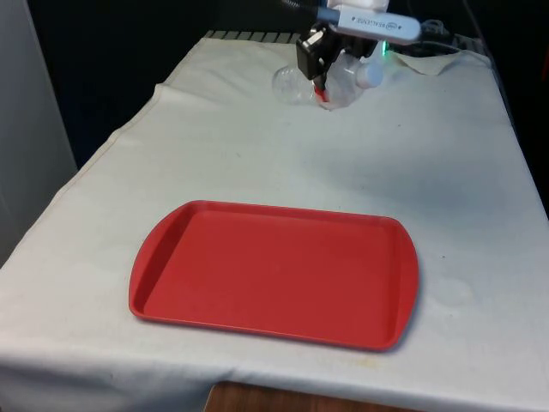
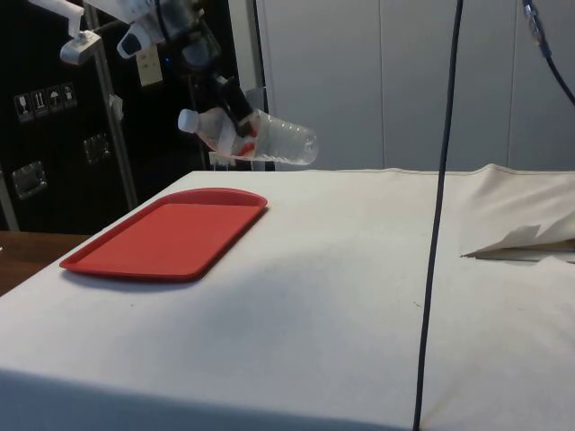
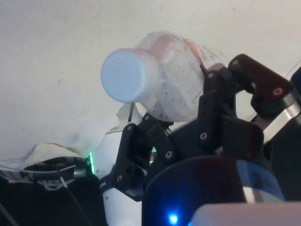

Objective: Place the bottle upright on the tray.

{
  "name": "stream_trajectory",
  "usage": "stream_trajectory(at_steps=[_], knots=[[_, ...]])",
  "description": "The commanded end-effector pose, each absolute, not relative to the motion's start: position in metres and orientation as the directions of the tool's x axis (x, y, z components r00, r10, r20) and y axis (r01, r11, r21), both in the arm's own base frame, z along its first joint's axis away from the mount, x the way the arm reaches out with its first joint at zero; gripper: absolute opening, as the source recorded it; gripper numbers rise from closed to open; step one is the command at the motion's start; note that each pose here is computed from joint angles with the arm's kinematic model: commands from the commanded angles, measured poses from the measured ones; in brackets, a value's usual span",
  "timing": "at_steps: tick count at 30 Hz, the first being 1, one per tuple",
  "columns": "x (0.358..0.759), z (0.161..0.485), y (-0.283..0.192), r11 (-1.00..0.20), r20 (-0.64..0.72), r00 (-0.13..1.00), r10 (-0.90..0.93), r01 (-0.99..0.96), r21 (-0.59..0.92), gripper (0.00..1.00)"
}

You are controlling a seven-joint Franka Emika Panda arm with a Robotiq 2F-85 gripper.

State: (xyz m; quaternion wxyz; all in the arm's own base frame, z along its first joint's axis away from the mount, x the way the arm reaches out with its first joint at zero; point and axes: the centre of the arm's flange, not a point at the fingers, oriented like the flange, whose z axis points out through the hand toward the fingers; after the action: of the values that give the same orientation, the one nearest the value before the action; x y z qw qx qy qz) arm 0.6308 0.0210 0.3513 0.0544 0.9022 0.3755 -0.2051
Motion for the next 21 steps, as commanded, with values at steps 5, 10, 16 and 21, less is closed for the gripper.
stream_trajectory(at_steps=[5, 10, 16, 21], knots=[[0.6351, 0.3520, 0.0213, -0.735, -0.384, 0.673, 0.632, 0.677, -0.022, 0.00], [0.6371, 0.3530, 0.0212, -0.749, -0.370, 0.696, 0.615, 0.662, 0.000, 0.00], [0.6391, 0.3531, 0.0219, -0.762, -0.356, 0.716, 0.600, 0.647, 0.019, 0.00], [0.6422, 0.3531, 0.0215, -0.780, -0.338, 0.743, 0.577, 0.624, 0.042, 0.00]])
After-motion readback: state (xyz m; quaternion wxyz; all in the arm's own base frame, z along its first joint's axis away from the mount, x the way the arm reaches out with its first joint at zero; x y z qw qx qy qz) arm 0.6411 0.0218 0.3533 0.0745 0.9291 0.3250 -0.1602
